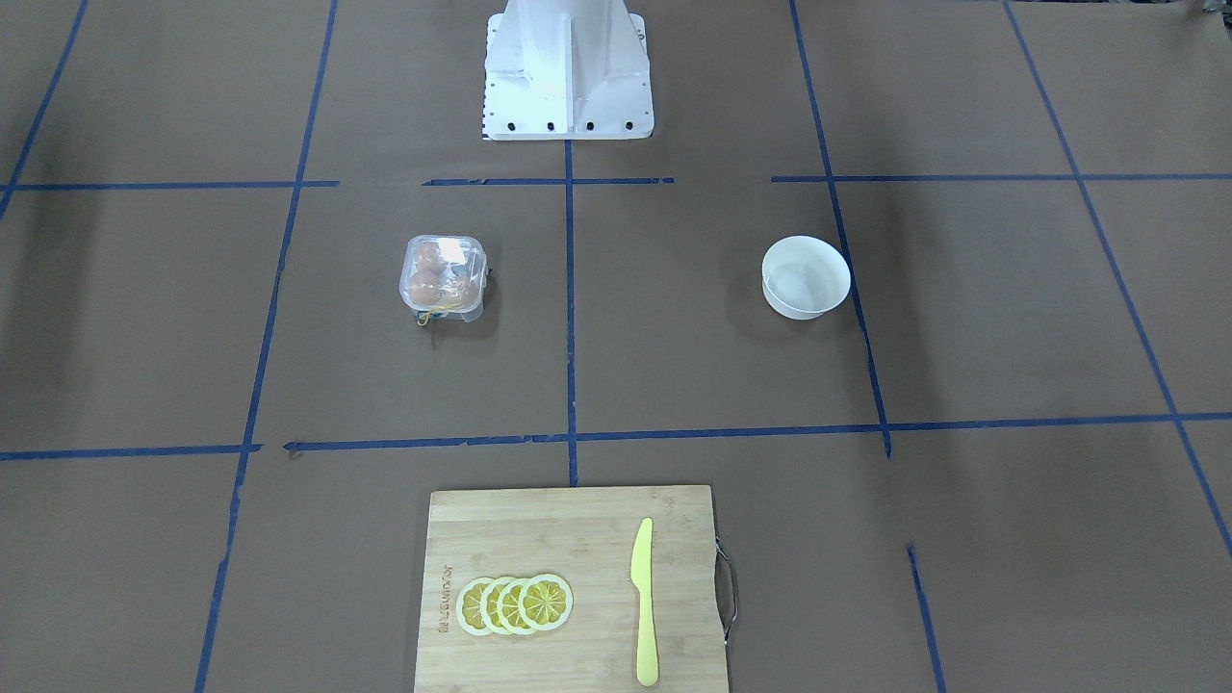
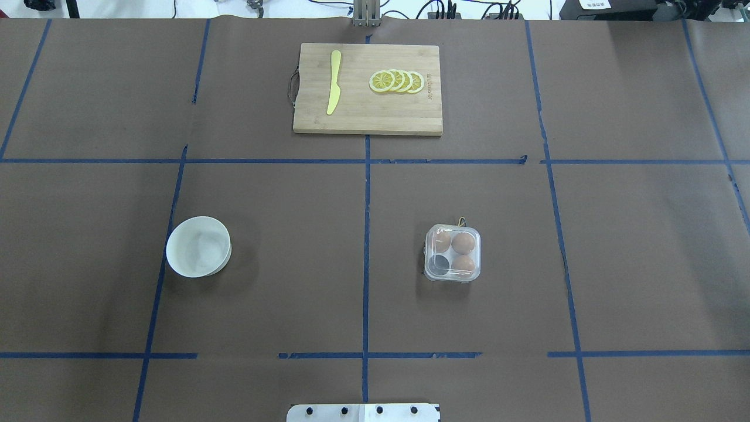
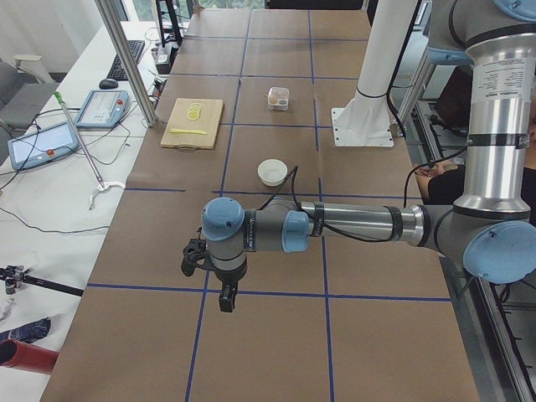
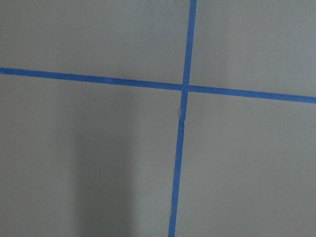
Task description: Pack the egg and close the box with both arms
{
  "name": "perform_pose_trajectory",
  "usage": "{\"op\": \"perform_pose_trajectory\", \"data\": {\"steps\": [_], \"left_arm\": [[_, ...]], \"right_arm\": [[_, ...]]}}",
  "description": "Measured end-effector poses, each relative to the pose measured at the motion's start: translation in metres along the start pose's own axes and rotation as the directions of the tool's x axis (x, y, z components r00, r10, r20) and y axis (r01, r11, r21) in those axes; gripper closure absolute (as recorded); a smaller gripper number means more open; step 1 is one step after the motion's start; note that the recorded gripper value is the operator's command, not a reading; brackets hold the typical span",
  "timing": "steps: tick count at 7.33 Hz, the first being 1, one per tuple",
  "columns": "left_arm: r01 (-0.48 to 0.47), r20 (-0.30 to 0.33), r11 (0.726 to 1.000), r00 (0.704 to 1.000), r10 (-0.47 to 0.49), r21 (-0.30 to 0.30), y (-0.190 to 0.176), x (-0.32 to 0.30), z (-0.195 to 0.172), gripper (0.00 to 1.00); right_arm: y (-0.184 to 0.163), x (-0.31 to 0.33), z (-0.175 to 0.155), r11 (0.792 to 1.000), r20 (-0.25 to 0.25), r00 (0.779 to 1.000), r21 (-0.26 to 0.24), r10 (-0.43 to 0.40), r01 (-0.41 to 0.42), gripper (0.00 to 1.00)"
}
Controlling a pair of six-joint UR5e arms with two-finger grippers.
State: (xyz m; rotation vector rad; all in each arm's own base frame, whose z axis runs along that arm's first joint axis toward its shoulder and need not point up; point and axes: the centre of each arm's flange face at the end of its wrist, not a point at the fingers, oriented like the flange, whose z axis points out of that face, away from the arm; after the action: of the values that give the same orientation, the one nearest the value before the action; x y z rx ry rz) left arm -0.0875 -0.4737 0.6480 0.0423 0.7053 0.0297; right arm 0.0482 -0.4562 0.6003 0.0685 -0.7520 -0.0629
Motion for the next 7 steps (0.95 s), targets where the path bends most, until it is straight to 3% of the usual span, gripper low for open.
{"op": "perform_pose_trajectory", "data": {"steps": [2, 4, 6, 7], "left_arm": [[0.040, -0.010, 0.999, 0.999, -0.040, -0.022, 0.004, 0.004, 0.010, 0.00], [0.012, -0.030, 0.999, 0.999, -0.013, -0.035, 0.002, 0.019, 0.020, 0.00], [-0.059, -0.047, 0.998, 0.997, 0.058, -0.011, -0.003, 0.034, 0.020, 0.00], [-0.164, -0.048, 0.986, 0.985, 0.165, 0.011, -0.005, 0.037, 0.018, 0.00]], "right_arm": [[-0.001, -0.005, -0.002, 1.000, 0.029, 1.000, 0.001, 0.002, -0.002, 0.00], [-0.002, -0.008, -0.004, 1.000, 0.038, 0.999, 0.007, -0.003, 0.003, 0.00], [-0.002, -0.013, -0.011, 1.000, 0.038, 0.999, 0.019, -0.014, 0.013, 0.00], [-0.003, -0.015, -0.012, 1.000, 0.039, 0.999, 0.022, -0.017, 0.016, 0.00]]}}
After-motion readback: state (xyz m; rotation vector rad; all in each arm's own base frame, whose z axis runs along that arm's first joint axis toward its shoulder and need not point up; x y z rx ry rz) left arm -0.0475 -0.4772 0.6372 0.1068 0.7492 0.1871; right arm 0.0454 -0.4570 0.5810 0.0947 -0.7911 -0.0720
